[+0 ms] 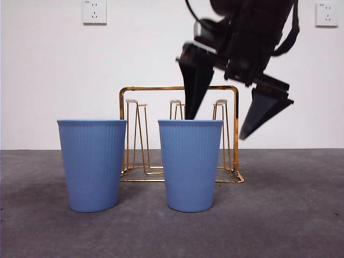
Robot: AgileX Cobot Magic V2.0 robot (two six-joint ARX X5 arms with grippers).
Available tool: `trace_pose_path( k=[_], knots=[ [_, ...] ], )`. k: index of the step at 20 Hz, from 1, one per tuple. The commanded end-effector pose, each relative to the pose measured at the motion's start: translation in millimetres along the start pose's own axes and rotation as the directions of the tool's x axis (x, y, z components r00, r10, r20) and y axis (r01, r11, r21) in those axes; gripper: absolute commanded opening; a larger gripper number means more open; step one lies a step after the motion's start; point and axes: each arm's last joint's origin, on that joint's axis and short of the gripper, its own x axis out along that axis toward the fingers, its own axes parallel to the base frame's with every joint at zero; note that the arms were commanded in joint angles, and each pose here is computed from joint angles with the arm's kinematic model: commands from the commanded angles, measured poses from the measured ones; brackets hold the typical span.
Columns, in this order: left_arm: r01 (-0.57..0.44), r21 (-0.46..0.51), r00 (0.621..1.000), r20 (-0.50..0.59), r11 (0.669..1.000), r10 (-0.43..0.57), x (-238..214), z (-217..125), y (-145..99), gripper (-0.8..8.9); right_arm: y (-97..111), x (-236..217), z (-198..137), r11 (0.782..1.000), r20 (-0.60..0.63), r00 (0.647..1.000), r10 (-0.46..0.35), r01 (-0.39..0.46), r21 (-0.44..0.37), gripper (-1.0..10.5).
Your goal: Pick up cup 1,put cup 1 in the cup rack,pick up cup 2,put cup 2 in the cup rack
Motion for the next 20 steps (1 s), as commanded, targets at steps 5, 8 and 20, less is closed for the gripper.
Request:
trace_pose_path(
  k=[5, 8, 20],
  knots=[
    [0.013, -0.003, 1.000, -0.003, 1.000, -0.013, 1.5, 1.7, 0.5, 6.79, -0.8, 23.2, 2.5, 1.000, -0.039, 0.999, -0.003, 0.004, 0.010, 1.8],
    [0.011, -0.018, 1.000, -0.009, 1.000, -0.011, 3.4, 2.6, 3.2, 6.79, -1.2, 26.8, 2.3, 1.000, -0.050, 0.999, -0.002, 0.002, 0.010, 1.3],
    [0.085, -0.040, 0.996, 0.022, 0.996, -0.084, 13.2, 15.3, 3.3, 6.79, 7.5, -47.4, -5.7, 0.994, 0.124, 0.991, 0.041, -0.028, -0.104, -0.2]
  ],
)
